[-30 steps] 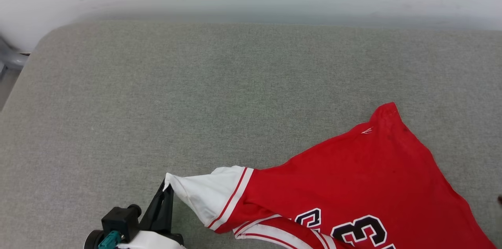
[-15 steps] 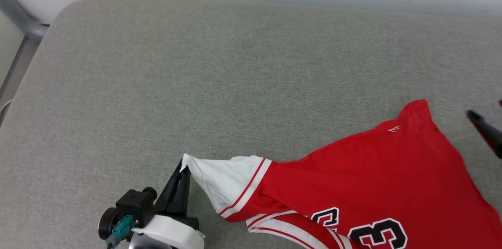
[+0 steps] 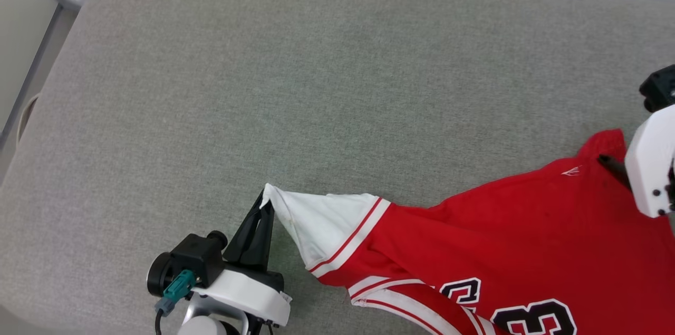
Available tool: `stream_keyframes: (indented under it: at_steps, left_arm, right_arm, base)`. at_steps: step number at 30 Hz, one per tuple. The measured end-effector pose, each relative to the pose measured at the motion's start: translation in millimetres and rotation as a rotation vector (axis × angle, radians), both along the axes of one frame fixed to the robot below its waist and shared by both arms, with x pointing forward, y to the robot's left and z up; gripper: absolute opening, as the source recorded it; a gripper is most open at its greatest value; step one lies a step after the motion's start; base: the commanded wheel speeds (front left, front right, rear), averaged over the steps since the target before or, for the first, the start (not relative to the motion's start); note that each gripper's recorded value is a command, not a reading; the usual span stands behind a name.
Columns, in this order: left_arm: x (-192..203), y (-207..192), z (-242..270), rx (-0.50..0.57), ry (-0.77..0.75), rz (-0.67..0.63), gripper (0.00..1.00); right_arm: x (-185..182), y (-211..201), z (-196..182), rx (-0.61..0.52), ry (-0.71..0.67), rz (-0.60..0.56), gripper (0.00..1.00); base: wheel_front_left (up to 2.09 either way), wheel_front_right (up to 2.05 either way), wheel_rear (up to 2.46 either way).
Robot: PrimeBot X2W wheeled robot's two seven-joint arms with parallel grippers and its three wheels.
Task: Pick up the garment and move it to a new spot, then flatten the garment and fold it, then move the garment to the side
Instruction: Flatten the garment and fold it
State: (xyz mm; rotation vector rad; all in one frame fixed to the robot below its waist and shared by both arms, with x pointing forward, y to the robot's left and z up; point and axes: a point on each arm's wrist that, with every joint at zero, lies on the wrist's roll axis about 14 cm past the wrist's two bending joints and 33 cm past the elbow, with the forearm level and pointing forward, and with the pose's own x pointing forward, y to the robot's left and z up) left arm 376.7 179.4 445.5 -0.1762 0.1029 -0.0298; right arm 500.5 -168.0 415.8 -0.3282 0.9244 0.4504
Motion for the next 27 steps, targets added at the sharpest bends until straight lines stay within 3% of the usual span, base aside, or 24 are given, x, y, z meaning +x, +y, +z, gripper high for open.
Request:
stream_keyframes:
  at_steps: [9,10,11,19,27]
  left_arm:
    - [3,4,-7,0.0,0.022,0.015,0.0]
    - [4,4,-7,0.0,0.022,0.015,0.0]
    - [4,3,-7,-0.001,0.021,0.013,0.0]
    - [11,3,11,0.018,-0.036,-0.002,0.0]
    - [22,13,50,0.096,-0.153,-0.036,0.0]
  right_arm:
    - [-7,6,-61,-0.004,0.121,-0.008,1.0]
    - [-7,6,-61,0.002,0.114,-0.009,0.56]
    - [-7,6,-60,0.007,0.106,-0.008,0.03]
    - [4,19,-30,0.125,-0.074,-0.002,0.0]
    - [21,20,52,0.306,-0.382,-0.038,0.0]
  base:
    - [0.0,0.0,0.0]
    - [0.0,0.0,0.0]
    - [0.0,0.0,0.0]
    - [0.0,0.0,0.0]
    - [0.0,0.0,0.0]
